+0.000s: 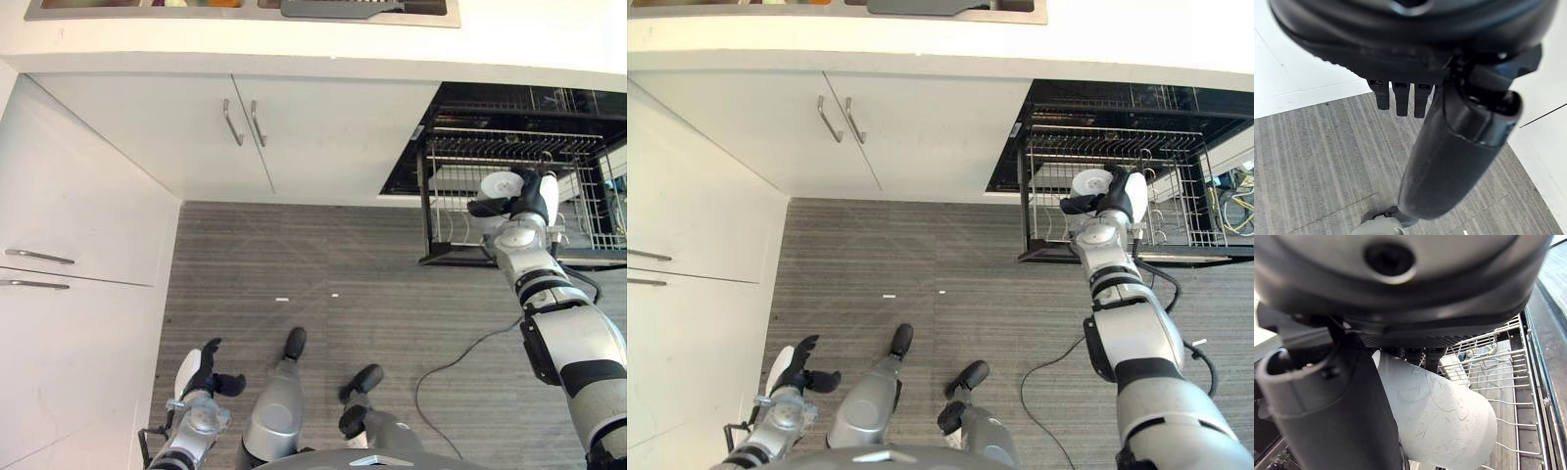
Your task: Place the dishes in the dishwasher.
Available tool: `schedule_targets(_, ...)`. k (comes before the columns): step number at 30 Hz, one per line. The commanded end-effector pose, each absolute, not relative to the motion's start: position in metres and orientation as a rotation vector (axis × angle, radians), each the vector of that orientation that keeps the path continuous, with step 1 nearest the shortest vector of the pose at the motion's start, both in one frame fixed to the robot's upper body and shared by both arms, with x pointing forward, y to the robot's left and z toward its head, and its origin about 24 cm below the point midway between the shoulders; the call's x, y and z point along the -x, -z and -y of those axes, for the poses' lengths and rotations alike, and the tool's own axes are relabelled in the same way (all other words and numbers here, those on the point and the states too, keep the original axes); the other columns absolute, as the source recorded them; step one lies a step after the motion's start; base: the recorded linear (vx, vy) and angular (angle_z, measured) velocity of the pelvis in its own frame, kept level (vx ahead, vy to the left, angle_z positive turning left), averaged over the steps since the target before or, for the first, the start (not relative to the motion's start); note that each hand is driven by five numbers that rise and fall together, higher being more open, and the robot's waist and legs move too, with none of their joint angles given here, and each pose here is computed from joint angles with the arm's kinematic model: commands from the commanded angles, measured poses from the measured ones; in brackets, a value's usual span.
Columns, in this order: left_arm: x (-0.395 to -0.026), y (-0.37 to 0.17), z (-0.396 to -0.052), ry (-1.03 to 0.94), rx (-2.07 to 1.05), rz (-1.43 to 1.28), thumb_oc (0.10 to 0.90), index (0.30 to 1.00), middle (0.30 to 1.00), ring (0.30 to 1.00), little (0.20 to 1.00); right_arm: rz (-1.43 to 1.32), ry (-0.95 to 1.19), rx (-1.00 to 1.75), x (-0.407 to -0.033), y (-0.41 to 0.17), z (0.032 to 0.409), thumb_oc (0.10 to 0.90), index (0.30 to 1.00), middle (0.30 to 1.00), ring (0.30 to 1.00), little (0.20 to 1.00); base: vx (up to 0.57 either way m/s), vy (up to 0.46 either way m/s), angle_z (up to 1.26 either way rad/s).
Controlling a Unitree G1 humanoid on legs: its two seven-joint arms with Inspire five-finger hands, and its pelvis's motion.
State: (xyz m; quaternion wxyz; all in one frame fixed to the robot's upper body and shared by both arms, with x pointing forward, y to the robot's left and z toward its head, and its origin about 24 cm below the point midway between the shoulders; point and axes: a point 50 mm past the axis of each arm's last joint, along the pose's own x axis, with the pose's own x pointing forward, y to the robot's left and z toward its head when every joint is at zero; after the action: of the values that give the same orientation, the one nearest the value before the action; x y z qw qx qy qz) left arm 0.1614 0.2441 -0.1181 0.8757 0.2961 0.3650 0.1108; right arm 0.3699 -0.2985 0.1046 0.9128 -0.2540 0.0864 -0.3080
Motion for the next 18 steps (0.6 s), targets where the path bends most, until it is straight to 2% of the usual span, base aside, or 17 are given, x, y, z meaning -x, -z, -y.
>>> schedule_targets(1,-0.147,0.120,-0.251,-0.250,-0.658,-0.769,0.800,0.900,0.900,0.900,0.900,0.014,0.680,0.630,-0.375,-0.162,0.319,0.800,0.900,0.900,0.900,0.900,0.00,0.000,0.00)
schedule_targets(7,-0.137,0.125,-0.253,-0.240,-0.659,-0.819,0.800,0.900,0.900,0.900,0.900,-0.016,0.663,0.580,-0.372,-0.152,0.322,0.800,0.900,0.900,0.900,0.900,0.01,0.004,-0.07)
schedule_targets(13,-0.121,0.134,-0.256,-0.235,-0.646,-0.923,0.800,0.900,0.900,0.900,0.900,-0.080,0.588,0.372,-0.370,-0.125,0.312,0.800,0.900,0.900,0.900,0.900,-0.03,0.023,-0.28)
schedule_targets(18,-0.115,0.137,-0.260,-0.228,-0.636,-0.968,0.800,0.900,0.900,0.900,0.900,-0.163,0.550,0.303,-0.367,-0.113,0.315,0.800,0.900,0.900,0.900,0.900,-0.01,0.000,-0.13)
